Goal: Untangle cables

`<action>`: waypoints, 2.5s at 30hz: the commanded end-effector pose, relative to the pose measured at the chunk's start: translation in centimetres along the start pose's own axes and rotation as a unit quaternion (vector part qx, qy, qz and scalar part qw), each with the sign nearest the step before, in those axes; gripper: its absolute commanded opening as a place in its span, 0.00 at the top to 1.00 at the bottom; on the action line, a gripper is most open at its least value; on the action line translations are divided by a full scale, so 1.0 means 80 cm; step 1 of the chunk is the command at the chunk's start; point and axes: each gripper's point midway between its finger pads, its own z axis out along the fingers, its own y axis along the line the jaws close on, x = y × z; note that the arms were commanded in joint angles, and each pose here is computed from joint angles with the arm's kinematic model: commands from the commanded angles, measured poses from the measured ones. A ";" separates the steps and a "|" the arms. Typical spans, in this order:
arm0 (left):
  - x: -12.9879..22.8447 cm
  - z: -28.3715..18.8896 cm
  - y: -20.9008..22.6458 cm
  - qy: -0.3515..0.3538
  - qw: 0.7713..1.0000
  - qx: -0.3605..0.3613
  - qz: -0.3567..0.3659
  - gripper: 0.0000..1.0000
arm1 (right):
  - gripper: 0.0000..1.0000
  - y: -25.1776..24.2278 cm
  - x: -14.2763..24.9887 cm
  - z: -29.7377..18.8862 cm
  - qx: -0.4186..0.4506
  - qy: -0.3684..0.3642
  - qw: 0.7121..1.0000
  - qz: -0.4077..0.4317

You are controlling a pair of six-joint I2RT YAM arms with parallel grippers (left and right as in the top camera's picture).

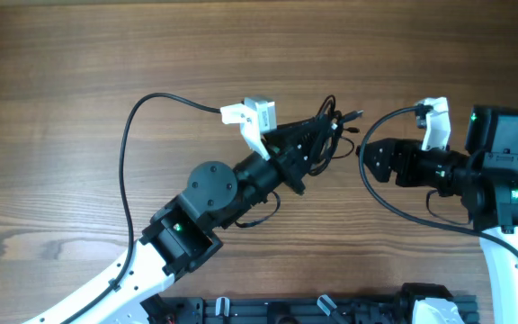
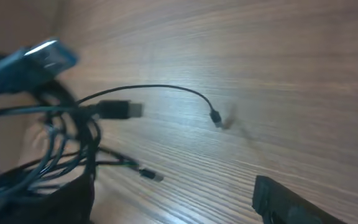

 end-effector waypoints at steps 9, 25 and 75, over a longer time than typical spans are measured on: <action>-0.019 -0.004 -0.019 -0.021 0.999 0.025 -0.020 0.96 | 0.09 0.020 -0.011 0.002 -0.050 -0.017 0.996 -0.069; -0.025 -0.005 -0.031 -0.027 0.997 0.047 -0.063 0.96 | 0.08 -0.008 -0.018 0.036 -0.049 0.012 0.998 -0.042; -0.114 -0.095 -0.017 -0.094 0.995 0.015 -0.008 0.96 | 0.00 -0.133 -0.027 0.065 0.176 0.007 0.974 0.145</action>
